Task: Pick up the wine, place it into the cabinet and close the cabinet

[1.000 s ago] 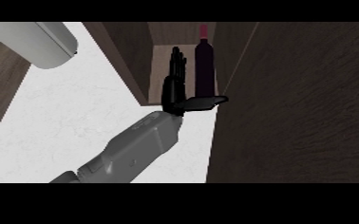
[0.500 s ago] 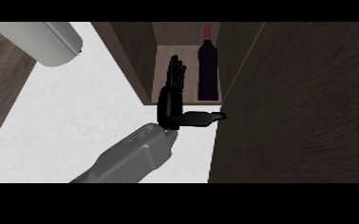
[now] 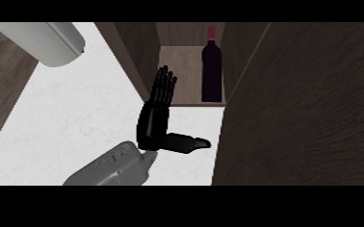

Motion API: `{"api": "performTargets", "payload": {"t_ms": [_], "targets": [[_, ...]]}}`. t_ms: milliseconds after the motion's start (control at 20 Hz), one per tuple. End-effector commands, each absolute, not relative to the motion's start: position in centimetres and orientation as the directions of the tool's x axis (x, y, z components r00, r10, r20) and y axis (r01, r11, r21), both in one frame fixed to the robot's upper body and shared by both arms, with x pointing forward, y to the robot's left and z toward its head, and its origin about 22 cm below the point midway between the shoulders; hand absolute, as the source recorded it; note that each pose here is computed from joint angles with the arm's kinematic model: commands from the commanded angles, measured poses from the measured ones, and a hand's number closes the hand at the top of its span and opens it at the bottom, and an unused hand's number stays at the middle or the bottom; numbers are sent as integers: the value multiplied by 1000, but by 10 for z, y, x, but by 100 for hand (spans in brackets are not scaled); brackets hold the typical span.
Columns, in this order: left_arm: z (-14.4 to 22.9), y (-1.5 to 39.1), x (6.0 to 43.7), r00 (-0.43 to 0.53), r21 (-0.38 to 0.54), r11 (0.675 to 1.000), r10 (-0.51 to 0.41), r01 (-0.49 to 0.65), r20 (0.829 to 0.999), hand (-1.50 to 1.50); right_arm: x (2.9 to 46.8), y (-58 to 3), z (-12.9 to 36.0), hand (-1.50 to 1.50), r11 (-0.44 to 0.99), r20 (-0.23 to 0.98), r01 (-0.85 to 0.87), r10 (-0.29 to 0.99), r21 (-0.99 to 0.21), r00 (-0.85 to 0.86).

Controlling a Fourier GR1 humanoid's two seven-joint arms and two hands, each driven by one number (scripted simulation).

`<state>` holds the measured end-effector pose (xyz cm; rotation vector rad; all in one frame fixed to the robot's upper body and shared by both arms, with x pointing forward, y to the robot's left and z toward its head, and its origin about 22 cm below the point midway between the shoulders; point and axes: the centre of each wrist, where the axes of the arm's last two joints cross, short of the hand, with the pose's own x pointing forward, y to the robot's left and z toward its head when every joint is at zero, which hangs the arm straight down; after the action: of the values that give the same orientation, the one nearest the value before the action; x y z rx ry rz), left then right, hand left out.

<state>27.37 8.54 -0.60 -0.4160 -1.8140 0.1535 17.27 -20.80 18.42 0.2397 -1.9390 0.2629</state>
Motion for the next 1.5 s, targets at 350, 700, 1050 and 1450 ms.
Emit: {"api": "performTargets", "payload": {"t_ms": [350,700,1050,1450], "targets": [[25,145,232,-212,-311,886,396,345,893,-150,174,-224,189,150,875,911,-429,34,-226,-411],[33,199,186,-223,-300,887,390,352,893,150,151,-210,185,150,764,948,-618,-27,-184,-316],[49,244,171,-217,-299,901,375,316,901,150,124,-177,197,150,672,950,-724,-101,-154,-295],[39,300,146,-262,-355,903,412,241,872,-150,114,-118,199,150,572,962,-811,-129,-127,-242]]}}
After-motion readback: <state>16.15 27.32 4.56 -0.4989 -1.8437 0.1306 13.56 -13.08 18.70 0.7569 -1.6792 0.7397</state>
